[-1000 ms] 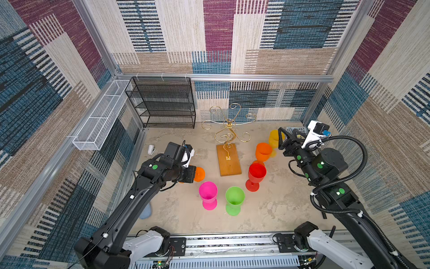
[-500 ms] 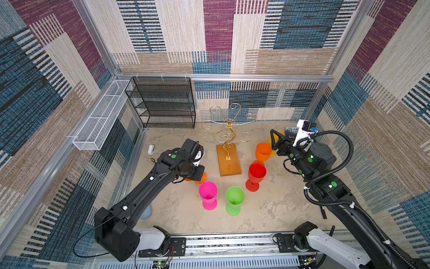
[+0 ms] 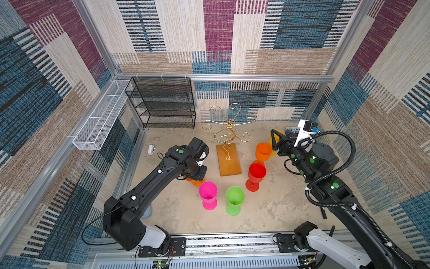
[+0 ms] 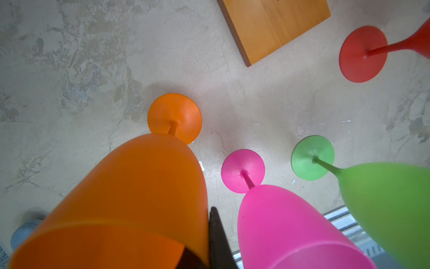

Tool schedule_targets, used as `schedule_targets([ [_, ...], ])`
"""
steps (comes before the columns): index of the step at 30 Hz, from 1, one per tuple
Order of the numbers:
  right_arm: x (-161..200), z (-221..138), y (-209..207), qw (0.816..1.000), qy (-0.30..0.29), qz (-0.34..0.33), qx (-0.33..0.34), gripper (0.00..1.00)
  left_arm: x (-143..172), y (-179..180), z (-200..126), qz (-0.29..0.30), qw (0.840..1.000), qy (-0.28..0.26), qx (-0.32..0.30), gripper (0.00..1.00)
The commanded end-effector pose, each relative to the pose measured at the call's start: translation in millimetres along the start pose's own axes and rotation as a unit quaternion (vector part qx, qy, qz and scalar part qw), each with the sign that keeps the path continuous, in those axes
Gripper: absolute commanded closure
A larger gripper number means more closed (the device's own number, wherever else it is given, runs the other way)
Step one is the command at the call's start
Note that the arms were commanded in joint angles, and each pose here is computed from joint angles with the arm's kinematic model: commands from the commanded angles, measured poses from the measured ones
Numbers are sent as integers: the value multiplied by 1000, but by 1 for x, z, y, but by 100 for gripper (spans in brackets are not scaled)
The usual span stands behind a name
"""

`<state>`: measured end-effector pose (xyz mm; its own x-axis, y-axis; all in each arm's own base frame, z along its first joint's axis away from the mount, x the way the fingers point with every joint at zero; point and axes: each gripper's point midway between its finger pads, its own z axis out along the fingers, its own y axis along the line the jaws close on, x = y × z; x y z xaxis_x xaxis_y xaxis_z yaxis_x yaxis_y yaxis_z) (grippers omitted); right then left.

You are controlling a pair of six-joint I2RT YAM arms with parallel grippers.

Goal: Take the wine glass off the wine glass rack
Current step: Place the wine glass at the center of the table.

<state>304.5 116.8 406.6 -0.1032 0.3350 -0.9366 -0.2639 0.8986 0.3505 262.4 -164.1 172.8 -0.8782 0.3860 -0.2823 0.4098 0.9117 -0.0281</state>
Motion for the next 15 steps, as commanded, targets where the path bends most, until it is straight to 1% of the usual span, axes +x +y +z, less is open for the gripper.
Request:
schedule_targets([
  [1,-1,0,1,1000,-1,-1,-3,24,4,1,1,27,999,16,-8,100],
  [15,5,1,-3,1000,5,-5,3,24,1,-7,16,42,998,44,-2,97],
])
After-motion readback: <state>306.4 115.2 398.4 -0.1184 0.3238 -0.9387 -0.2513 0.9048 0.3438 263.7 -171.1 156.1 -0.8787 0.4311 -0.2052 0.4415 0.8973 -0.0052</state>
